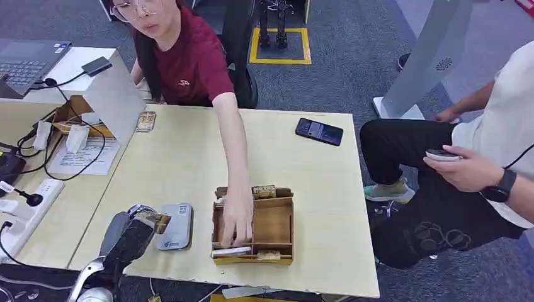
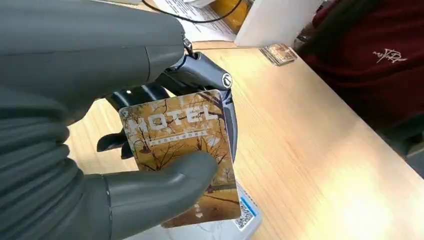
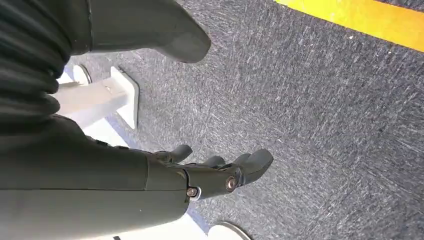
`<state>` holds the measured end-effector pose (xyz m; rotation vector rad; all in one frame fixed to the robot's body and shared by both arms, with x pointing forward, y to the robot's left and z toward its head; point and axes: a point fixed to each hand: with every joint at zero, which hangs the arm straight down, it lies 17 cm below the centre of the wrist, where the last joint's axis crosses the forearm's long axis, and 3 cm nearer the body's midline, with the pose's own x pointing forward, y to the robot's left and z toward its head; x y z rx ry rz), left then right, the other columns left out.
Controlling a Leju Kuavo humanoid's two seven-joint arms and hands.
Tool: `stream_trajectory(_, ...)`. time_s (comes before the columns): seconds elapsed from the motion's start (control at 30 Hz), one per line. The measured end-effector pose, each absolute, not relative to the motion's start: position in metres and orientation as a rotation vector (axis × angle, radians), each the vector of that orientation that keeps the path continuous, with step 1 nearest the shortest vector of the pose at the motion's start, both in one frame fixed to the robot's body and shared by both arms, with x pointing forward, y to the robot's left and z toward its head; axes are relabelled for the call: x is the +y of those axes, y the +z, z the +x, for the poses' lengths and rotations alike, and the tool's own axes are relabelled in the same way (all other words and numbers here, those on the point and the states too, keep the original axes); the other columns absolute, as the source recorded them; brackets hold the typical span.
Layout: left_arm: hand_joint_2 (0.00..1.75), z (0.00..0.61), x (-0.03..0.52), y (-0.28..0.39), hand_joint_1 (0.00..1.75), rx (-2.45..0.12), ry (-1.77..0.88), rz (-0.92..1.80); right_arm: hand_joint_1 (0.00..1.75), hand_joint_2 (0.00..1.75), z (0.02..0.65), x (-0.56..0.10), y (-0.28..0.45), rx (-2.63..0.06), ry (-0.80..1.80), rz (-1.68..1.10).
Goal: Pass the card to the sensor for recognition and then transmit it.
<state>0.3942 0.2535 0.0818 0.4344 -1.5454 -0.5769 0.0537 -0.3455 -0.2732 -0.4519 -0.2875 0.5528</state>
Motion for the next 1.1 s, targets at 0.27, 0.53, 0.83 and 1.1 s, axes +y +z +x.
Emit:
stream_trajectory(0.27,1.75,0.397,0.246,0.071,1.75,-1.522,-0.568,0.416,0.0,1.75,0.054,-0.345,-0.273,-0.288,0.555,-0.452)
stream_trajectory(0.53,1.75,0.401,0.247,0.055,1.75,-1.463,-0.547,0.416,0.0,1.75,0.053,-0.346,-0.274,-0.28,0.556,-0.452)
stream_trajectory(0.83,1.75,0.401,0.247,0.043,1.75,-1.426,-0.535,0.424,0.0,1.75,0.053,-0.345,-0.274,-0.281,0.563,-0.451)
stream_trajectory(1.1,1.75,0.402,0.251,0.037,1.75,-1.399,-0.561,0.48,0.0,1.75,0.054,-0.344,-0.274,-0.283,0.572,-0.448)
